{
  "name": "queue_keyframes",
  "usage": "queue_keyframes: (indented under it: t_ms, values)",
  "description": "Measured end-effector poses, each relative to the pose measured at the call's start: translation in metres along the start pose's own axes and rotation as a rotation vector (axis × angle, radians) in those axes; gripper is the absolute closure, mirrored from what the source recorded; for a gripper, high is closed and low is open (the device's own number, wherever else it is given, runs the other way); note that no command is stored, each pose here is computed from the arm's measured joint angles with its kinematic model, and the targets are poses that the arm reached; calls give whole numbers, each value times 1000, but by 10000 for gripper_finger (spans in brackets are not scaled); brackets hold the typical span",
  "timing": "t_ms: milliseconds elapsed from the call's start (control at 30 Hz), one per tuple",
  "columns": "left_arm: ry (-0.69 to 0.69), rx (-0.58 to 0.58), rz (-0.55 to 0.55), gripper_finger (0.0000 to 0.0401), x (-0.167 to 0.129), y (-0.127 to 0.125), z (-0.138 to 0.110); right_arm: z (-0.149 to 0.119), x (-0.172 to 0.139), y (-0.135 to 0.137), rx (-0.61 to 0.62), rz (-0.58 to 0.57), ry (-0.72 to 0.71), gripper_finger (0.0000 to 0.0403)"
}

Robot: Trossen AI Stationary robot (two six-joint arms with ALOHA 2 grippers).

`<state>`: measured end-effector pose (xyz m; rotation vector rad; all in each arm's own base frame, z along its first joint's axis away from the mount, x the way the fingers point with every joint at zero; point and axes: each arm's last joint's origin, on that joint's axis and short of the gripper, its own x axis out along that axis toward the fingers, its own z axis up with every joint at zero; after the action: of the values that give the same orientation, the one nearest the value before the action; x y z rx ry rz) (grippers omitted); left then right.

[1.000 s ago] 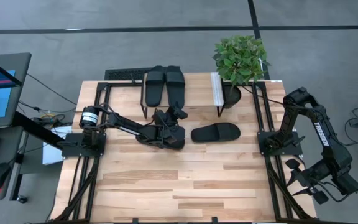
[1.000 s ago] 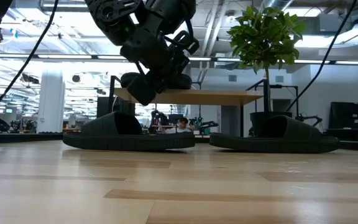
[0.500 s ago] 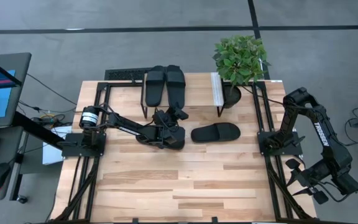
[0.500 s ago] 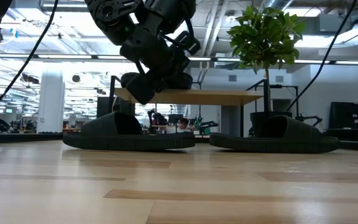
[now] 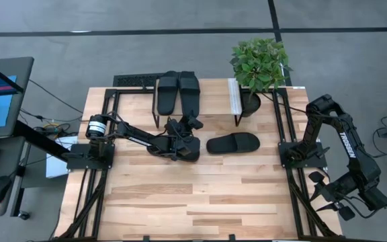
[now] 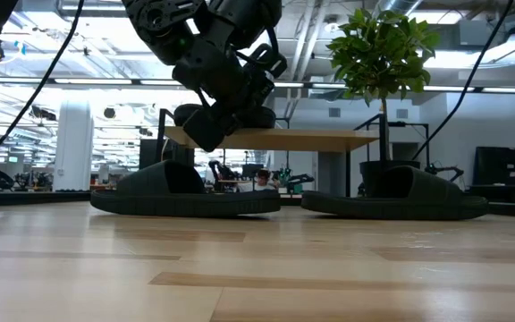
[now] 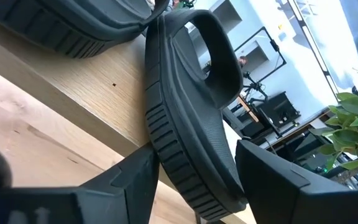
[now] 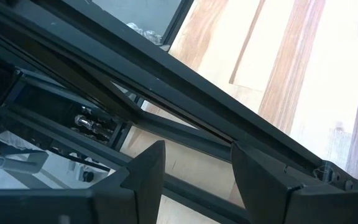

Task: Pick and place slides into the shelf
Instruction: Put the bottom black slide on the shelf

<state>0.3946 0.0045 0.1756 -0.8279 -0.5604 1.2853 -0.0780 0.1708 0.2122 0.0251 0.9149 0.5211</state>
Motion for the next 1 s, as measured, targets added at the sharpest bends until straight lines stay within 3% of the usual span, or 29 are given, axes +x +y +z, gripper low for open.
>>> queue_keyframes:
  t_ms: [333, 700, 1000]
  values:
    - [21, 92, -9, 208, -3, -1, -1, 0, 0, 0, -3, 0, 0, 225]
    - [-49, 132, -4, 208, -13, -1, -1, 0, 0, 0, -1, 0, 0, 225]
    - [-32, 140, -9, 208, -14, -1, -1, 0, 0, 0, -2, 0, 0, 225]
